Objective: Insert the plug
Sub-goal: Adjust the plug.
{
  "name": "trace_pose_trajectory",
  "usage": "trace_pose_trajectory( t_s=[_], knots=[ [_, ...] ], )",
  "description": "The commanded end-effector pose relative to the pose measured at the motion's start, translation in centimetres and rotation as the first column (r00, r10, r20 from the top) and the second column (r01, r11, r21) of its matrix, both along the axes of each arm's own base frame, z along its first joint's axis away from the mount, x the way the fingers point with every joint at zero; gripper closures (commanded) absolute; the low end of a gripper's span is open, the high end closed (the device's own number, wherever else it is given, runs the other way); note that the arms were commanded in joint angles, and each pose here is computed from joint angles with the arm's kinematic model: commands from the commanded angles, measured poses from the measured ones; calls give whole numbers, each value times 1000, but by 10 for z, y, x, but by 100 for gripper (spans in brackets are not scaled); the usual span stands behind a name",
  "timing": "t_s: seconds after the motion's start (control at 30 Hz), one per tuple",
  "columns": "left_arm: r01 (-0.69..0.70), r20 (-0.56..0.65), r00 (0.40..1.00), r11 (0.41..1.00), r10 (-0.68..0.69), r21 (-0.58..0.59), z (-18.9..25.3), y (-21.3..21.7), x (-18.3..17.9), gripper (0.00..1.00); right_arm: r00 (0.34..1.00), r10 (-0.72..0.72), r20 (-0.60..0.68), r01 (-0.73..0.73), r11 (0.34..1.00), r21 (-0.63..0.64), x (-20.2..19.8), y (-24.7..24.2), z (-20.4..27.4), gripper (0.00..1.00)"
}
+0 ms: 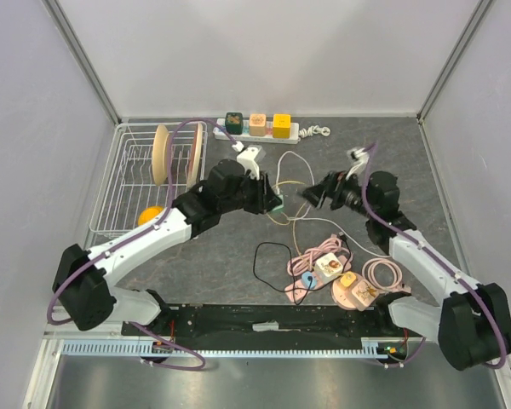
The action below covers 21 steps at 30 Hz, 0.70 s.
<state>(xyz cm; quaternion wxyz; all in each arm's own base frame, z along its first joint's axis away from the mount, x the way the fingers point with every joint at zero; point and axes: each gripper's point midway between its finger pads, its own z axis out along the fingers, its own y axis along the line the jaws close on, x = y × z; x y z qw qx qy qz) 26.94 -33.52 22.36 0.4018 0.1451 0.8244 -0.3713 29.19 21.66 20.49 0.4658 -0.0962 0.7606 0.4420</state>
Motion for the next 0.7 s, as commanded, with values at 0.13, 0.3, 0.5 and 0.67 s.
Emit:
trace_pose_trajectory(
  t_s=[0.13,0.3,0.5,0.67],
  knots=[
    [126,-18,992,979,-125,163,-19,31,-28,98,971,-211,114,207,977,40,65,-44,49,2],
    [151,-1,988,973,-153,177,-15,32,-31,98,975,-150,162,155,988,-23,71,-40,59,2],
    [151,-11,988,971,-152,185,-12,29,-27,98,963,90,254,-47,984,-174,37,-16,49,4],
    [165,-18,986,968,-165,191,-12,25,-25,98,943,198,268,-65,899,-433,20,-5,16,2]
  ],
)
